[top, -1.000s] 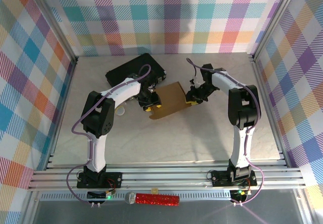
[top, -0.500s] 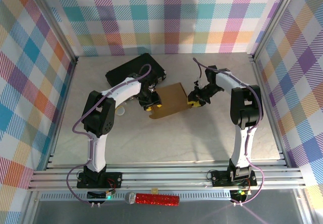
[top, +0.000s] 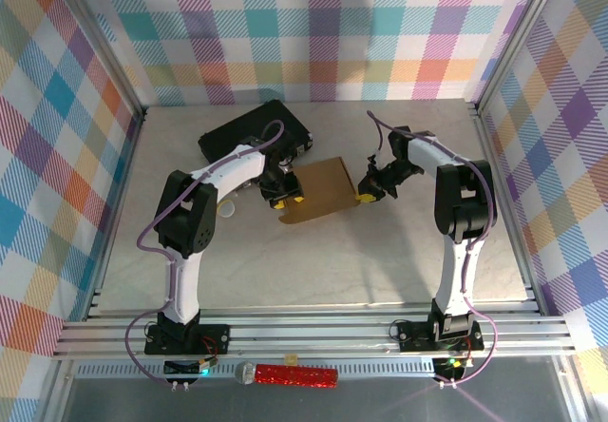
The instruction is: Fold the paper box
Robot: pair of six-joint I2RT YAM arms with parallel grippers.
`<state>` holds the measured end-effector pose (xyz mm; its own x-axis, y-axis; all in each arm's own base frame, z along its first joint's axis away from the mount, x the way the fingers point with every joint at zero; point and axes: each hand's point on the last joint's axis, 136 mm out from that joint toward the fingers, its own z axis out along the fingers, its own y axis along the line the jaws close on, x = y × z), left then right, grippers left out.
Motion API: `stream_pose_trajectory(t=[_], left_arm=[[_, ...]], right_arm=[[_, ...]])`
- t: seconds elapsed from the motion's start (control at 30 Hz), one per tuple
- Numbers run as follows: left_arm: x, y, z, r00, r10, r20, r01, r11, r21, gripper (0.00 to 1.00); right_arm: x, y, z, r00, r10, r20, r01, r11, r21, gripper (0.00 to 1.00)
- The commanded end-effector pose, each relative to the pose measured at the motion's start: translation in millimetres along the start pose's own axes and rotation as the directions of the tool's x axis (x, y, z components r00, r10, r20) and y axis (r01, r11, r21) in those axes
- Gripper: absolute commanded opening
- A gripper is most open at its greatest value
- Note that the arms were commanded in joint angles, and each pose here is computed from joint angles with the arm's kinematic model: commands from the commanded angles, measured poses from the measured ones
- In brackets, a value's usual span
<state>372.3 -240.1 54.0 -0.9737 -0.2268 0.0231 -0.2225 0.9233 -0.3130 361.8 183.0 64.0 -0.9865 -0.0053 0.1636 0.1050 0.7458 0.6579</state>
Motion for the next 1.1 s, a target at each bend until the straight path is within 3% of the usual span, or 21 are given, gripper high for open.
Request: stream_pose_trajectory(t=[0.0, 0.27, 0.37, 0.5, 0.67, 0.83, 1.07], left_arm=[[-16.1, 15.0, 17.0, 0.999, -0.02, 0.028, 0.021, 0.999, -0.049, 0.45], [-16.0, 18.7, 15.7, 0.999, -0.02, 0.027, 0.021, 0.998, -0.053, 0.45], [-16.3, 19.3, 16.4, 0.999, -0.022, 0.025, 0.023, 0.998, -0.052, 0.45], [-17.2, 18.5, 16.6, 0.999, -0.023, 0.026, 0.024, 0.998, -0.051, 0.44], [-17.2, 18.1, 16.6, 0.999, -0.022, 0.025, 0.023, 0.998, -0.05, 0.44], [-16.9, 18.6, 17.4, 1.0, -0.021, 0.022, 0.022, 0.998, -0.052, 0.44], [-17.3, 19.1, 19.3, 1.0, -0.019, 0.017, 0.02, 0.998, -0.055, 0.44]], right_arm=[[10.6, 21.0, -1.4, 1.0, 0.003, -0.022, -0.004, 0.998, -0.07, 0.0], [12.3, 24.8, -3.8, 0.998, 0.051, -0.045, -0.056, 0.992, -0.111, 0.0], [13.6, 27.4, -8.5, 0.997, 0.055, -0.044, -0.061, 0.99, -0.129, 0.22], [18.9, 27.5, -9.5, 0.997, 0.056, -0.052, -0.062, 0.989, -0.136, 0.32], [25.6, 25.7, -8.9, 0.996, 0.062, -0.06, -0.069, 0.988, -0.139, 0.33], [32.4, 10.4, -11.9, 0.998, 0.034, -0.045, -0.036, 0.999, -0.04, 0.41], [24.5, 14.3, -9.6, 0.999, 0.018, -0.029, -0.021, 0.997, -0.073, 0.39]])
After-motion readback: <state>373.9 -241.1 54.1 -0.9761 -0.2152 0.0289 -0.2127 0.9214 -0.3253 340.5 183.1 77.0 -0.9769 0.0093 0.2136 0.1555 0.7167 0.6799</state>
